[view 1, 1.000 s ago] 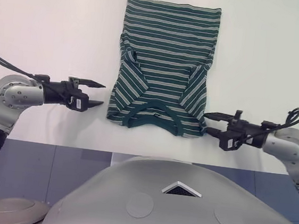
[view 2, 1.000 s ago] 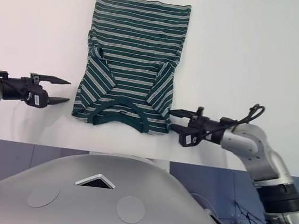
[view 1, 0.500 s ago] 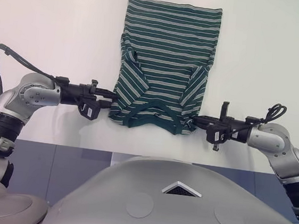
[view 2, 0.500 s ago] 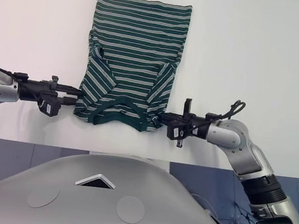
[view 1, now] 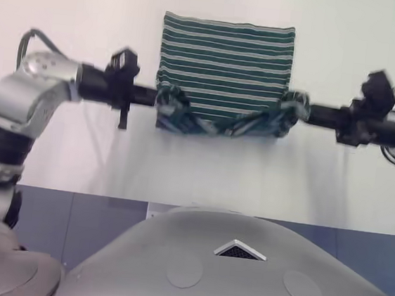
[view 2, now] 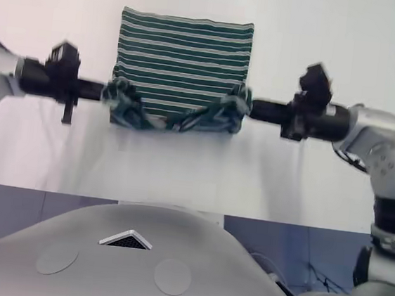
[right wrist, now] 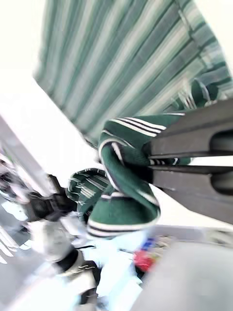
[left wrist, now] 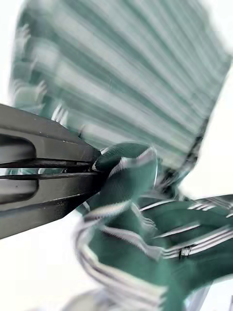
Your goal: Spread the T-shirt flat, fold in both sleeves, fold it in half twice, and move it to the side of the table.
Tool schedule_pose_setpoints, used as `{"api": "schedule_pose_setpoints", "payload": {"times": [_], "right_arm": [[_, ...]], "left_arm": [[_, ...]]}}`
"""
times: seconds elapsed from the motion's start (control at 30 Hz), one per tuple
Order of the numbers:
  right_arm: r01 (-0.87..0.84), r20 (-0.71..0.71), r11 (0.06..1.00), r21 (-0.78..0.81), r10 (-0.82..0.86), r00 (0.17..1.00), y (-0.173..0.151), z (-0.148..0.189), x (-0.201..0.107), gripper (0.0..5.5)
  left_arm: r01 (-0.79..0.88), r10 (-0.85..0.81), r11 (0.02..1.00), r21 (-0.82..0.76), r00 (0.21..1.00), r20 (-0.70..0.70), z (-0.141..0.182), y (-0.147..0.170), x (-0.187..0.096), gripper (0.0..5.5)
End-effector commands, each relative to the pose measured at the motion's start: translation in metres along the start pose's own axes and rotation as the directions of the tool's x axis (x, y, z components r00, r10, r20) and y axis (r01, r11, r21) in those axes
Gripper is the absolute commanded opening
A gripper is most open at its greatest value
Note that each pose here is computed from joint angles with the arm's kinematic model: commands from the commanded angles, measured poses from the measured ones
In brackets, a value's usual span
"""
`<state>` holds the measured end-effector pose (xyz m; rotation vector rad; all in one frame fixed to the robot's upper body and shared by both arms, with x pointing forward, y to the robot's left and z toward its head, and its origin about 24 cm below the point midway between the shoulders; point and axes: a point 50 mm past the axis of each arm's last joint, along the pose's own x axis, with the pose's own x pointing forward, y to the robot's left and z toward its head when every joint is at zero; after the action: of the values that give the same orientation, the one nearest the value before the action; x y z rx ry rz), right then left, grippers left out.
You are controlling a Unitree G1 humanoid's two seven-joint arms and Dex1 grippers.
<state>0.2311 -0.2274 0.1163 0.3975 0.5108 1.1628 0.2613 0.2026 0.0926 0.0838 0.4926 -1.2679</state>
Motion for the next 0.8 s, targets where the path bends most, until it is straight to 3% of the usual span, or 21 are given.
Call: {"api": "schedule_pose_setpoints", "payload": {"times": [0.03, 0.2, 0.27, 0.33, 0.4, 0.5, 0.6, 0.7, 0.8], "right_arm": [[0.104, 0.059, 0.994, -0.017, -0.103, 0.993, -0.033, 0.027, 0.032, 0.0], [0.317, -0.023, 0.947, -0.06, -0.319, 0.948, -0.087, 0.029, 0.078, 0.0], [0.385, -0.058, 0.92, -0.073, -0.389, 0.919, -0.1, 0.022, 0.076, 0.52], [0.449, -0.065, 0.891, -0.065, -0.453, 0.889, -0.11, 0.018, 0.072, 0.94], [0.531, -0.013, 0.847, -0.017, -0.531, 0.847, -0.118, 0.021, 0.069, 1.3], [0.658, 0.106, 0.748, 0.086, -0.663, 0.741, -0.129, 0.029, 0.062, 1.3], [0.588, 0.179, 0.808, -0.029, -0.574, 0.799, -0.12, 0.04, 0.072, 1.3], [0.476, 0.108, 0.854, -0.211, -0.464, 0.879, -0.108, 0.034, 0.09, 0.75], [0.462, -0.002, 0.828, -0.319, -0.488, 0.873, -0.11, 0.023, 0.104, 0.12]], "left_arm": [[-0.219, 0.22, 0.974, -0.049, 0.975, 0.014, 0.004, 0.039, 0.004, 0.03], [-0.455, 0.476, 0.872, -0.18, 0.874, 0.097, 0.009, 0.081, 0.018, 0.03], [-0.468, 0.498, 0.857, -0.216, 0.86, 0.11, 0.01, 0.087, 0.03, 0.0], [-0.489, 0.524, 0.839, -0.239, 0.844, 0.112, 0.008, 0.091, 0.039, 0.46], [-0.555, 0.587, 0.793, -0.251, 0.807, 0.067, 0.001, 0.096, 0.044, 0.72], [-0.737, 0.745, 0.65, -0.184, 0.666, -0.036, -0.014, 0.105, 0.039, 0.72], [-0.785, 0.797, 0.603, -0.146, 0.6, 0.066, -0.006, 0.108, 0.032, 0.72], [-0.715, 0.727, 0.684, -0.144, 0.649, 0.223, 0.011, 0.103, 0.034, 0.53], [-0.4, 0.392, 0.916, -0.028, 0.879, 0.273, 0.02, 0.067, 0.063, 0.01]]}}
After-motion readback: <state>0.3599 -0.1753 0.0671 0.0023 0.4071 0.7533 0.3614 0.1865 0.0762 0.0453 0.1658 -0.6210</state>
